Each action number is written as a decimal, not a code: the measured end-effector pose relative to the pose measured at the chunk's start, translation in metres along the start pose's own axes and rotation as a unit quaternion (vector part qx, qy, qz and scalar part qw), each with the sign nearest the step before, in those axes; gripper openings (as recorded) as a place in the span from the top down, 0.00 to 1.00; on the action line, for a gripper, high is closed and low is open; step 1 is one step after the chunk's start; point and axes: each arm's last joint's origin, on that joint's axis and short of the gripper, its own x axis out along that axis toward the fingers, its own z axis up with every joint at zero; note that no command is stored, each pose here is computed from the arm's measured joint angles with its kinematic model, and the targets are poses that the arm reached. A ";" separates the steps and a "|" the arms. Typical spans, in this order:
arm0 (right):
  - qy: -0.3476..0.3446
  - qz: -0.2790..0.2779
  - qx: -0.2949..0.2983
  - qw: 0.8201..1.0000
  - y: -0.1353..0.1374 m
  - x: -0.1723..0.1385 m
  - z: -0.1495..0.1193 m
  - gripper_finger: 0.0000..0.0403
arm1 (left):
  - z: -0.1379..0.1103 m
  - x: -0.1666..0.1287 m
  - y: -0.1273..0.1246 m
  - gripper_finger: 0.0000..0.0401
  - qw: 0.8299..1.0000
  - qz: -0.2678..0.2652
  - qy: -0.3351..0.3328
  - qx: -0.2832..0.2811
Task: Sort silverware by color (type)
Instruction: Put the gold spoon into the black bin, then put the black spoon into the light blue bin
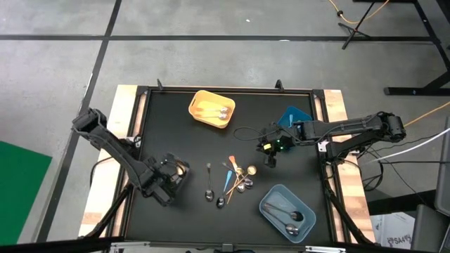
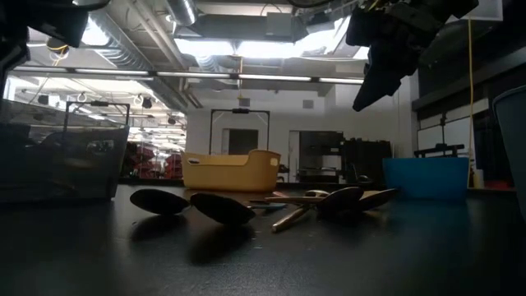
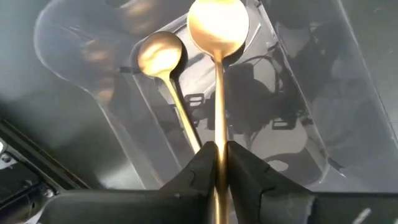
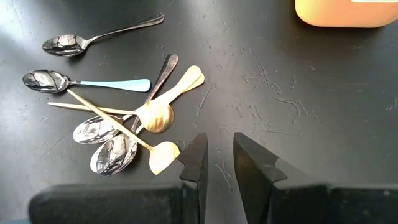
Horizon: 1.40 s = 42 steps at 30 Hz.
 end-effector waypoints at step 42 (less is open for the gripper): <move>0.000 0.000 0.000 1.000 0.000 0.000 0.000 0.83 | 0.003 0.007 -0.001 0.90 0.991 -0.005 0.131 -0.022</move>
